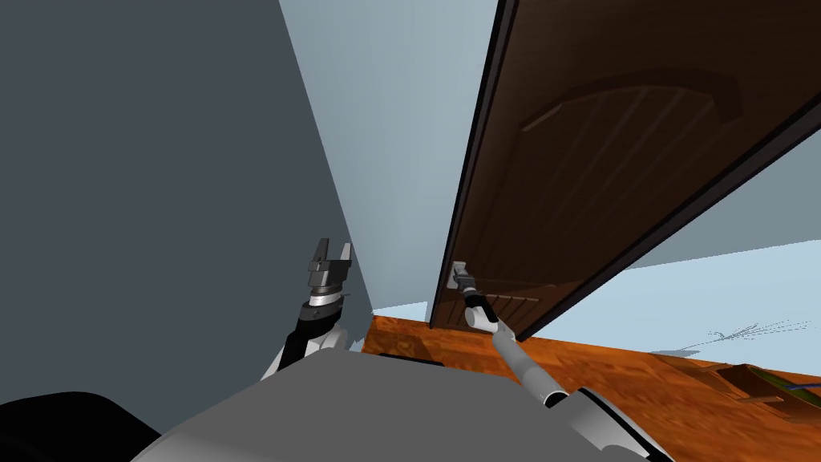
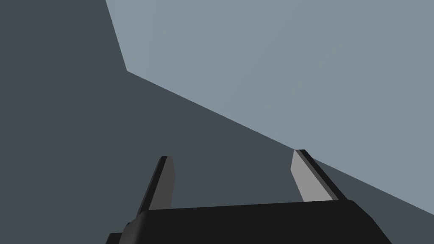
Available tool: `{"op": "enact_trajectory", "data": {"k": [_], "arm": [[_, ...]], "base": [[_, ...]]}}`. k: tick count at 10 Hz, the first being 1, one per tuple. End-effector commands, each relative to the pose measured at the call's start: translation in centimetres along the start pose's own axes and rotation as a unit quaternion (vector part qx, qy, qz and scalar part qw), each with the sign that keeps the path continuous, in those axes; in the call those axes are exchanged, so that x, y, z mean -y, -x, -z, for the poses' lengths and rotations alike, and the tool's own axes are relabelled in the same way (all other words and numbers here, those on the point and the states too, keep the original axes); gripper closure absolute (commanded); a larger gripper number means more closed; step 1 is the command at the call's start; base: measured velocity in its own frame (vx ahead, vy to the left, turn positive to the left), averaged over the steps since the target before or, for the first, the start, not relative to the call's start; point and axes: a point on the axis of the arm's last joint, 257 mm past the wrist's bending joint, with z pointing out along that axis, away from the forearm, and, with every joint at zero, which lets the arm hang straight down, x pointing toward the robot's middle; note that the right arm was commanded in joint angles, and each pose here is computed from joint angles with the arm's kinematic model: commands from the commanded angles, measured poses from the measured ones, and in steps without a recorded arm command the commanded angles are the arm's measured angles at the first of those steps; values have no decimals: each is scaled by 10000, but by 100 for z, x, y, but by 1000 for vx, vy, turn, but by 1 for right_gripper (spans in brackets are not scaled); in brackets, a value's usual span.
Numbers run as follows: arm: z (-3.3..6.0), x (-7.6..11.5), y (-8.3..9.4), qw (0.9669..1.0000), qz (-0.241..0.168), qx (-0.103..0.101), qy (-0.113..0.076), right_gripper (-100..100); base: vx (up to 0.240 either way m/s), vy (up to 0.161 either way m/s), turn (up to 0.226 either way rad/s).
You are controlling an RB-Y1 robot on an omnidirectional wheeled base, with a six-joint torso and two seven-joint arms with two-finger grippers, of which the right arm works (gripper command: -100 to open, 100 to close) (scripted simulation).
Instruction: Pull the door open
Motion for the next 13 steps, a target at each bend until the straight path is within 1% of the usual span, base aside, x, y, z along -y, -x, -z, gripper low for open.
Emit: {"op": "enact_trajectory", "data": {"k": [1, 2, 3, 4, 7, 13], "arm": [[-3, 24, -8, 10000, -13, -11, -15, 100], [-3, 24, -8, 10000, -13, -11, -15, 100], [20, -24, 4, 10000, -14, 5, -41, 100], [26, -32, 3, 10000, -18, 4, -55, 100], [62, -83, -5, 9999, -45, 0, -142, 100], [172, -208, -6, 9992, -127, 37, -375, 100]], "base": [[-7, 0, -3], [0, 0, 0], [-76, -21, 108], [-128, -45, 105], [-167, -60, 114], [-215, -101, 151]]}}
